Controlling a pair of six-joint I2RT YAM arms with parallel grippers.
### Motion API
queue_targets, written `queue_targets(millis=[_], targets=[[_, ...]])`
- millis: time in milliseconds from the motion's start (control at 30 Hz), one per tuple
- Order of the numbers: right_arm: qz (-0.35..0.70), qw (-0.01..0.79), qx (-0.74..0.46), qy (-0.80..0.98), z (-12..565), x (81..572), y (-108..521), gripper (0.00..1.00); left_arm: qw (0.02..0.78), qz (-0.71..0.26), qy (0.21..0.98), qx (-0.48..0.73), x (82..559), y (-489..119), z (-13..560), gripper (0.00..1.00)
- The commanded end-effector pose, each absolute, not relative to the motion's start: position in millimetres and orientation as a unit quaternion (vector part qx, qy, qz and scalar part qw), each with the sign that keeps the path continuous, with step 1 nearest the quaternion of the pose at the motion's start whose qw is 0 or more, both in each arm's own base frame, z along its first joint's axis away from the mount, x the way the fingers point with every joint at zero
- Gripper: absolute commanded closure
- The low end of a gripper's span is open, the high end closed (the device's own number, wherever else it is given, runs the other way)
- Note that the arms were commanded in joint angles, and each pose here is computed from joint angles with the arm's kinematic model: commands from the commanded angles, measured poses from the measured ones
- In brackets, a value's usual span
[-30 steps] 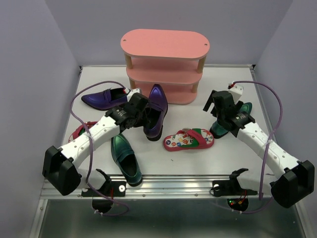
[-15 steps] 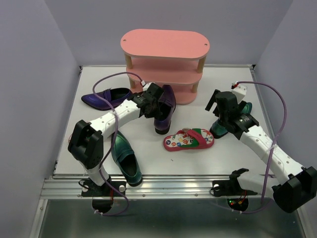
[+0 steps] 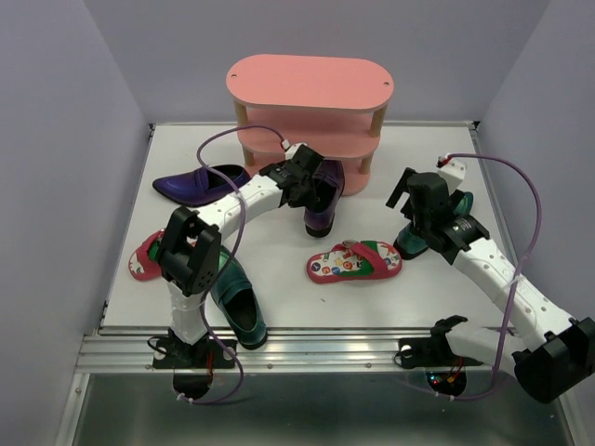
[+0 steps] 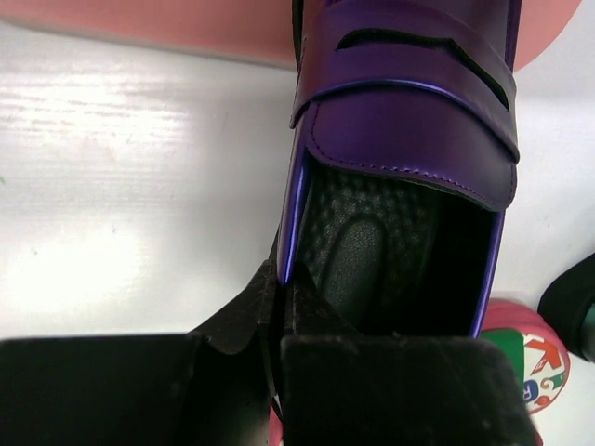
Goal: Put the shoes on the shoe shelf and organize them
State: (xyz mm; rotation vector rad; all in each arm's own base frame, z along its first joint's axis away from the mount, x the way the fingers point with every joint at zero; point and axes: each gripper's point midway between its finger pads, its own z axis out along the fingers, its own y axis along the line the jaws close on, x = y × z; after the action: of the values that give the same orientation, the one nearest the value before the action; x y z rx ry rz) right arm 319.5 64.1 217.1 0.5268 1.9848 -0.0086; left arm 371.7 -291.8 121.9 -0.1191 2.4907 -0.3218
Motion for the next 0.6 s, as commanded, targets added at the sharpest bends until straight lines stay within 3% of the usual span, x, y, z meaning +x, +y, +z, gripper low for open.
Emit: queue_targets(millis=[0,567], targets=[[0.003,0.528,0.229,0.818,228.4,315.1,61.6,0.0,0.409,-0.196,0.889,-0.057,414.9,-322.7,198.9,1.0],[-0.006,0.521,0.235,0.82,228.4,310.6,57.8,0.0,0.451,-0.18,0.87,-0.084,457.2,-336.5,200.6,1.0]])
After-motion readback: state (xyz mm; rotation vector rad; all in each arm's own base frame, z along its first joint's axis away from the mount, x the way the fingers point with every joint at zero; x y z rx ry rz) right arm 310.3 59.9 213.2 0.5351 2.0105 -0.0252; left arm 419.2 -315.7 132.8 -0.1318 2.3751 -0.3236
